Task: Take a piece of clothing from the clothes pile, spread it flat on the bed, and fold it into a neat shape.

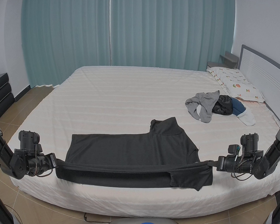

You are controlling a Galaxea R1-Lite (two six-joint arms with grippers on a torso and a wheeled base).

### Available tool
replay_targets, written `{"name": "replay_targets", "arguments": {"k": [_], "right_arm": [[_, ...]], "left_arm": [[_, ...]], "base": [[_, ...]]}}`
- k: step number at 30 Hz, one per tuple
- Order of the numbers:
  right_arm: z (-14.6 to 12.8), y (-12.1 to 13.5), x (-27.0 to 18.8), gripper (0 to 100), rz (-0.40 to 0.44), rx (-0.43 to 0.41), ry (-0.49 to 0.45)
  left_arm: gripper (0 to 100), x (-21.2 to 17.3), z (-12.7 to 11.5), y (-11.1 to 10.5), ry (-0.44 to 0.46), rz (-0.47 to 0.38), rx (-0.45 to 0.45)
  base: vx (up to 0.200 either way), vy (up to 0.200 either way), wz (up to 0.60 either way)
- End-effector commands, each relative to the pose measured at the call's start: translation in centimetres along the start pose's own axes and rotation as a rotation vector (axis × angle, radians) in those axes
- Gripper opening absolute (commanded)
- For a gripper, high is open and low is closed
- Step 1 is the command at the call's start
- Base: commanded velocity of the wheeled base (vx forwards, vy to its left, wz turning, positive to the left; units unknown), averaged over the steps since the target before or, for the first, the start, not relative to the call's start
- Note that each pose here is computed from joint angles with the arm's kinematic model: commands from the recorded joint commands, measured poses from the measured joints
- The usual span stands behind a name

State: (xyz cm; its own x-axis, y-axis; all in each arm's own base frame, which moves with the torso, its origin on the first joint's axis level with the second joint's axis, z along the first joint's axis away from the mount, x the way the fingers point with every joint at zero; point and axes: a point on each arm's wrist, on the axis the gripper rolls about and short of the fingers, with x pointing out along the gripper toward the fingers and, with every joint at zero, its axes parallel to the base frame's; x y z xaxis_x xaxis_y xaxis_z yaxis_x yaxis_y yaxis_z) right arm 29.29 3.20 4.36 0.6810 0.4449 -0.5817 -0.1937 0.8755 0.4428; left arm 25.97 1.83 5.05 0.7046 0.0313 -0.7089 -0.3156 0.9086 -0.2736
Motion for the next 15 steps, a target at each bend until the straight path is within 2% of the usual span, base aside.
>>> {"name": "replay_targets", "arguments": {"k": [1,8,15], "right_arm": [[-1.2,0.5,-1.4,0,-0.002,0.003,0.027],[-3.2,1.0,-4.9,0,-0.018,0.015,0.036],[-4.8,1.3,-5.9,0,-0.024,0.023,0.087]], "left_arm": [[0,-0.9,-0.5,0.1,0.031,0.001,0.003],[0,-3.4,-1.7,0.5,0.028,-0.002,0.018],[0,-3.9,-3.4,1.0,0.082,0.005,0.050]], "base": [[0.000,0.000,0.00],[0.000,0.000,0.00],[0.000,0.000,0.00]]}}
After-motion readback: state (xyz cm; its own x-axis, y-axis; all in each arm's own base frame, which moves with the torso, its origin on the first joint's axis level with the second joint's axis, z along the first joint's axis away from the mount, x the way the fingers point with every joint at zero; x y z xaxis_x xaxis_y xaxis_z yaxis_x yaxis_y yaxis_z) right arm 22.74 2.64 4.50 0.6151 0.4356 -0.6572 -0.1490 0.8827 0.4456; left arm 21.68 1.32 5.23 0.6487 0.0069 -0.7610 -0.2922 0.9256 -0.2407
